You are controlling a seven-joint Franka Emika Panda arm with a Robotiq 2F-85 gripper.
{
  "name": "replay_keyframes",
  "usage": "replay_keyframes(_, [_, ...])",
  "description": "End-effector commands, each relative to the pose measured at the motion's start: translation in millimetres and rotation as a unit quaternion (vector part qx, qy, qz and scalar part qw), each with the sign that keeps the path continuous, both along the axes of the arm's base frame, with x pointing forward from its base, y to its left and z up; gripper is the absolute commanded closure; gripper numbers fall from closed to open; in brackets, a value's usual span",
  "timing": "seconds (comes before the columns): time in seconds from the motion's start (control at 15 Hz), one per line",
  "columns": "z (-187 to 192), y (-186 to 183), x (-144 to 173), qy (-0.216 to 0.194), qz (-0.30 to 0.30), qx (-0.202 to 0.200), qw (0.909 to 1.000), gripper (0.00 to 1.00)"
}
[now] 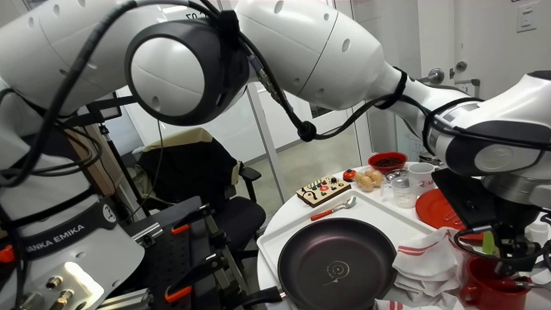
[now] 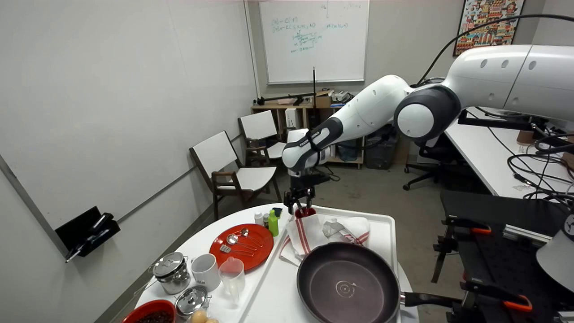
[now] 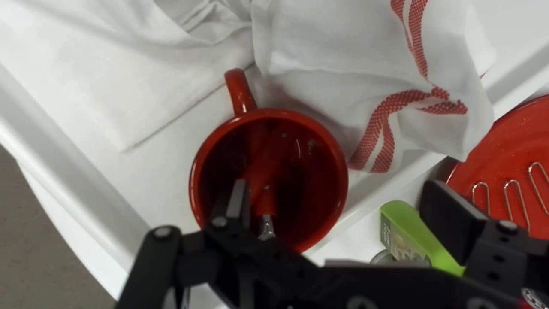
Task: Put the fork and knife in the red cup and move it to the right
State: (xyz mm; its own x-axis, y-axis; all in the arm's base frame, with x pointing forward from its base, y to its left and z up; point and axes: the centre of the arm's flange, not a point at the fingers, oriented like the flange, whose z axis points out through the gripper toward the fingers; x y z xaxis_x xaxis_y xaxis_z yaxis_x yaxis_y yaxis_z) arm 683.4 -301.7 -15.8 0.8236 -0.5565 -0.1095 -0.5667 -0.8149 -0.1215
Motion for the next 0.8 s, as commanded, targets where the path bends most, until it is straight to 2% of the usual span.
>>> replay_keyframes(0.0, [-14.2, -8.5, 21.6, 0.000, -0.002, 0.009, 1.0000, 0.00])
replay_keyframes(0.4, [30.3, 53.7, 10.8, -0.039, 0.042, 0.039, 0.9976, 0.00])
replay_keyframes(0.47, [9.0, 33.7, 19.4, -0.026, 0.029, 0.023, 0.9990, 0.00])
replay_keyframes(0.73, [20.7, 50.3, 29.7, -0.035, 0.038, 0.030, 0.9982, 0.00])
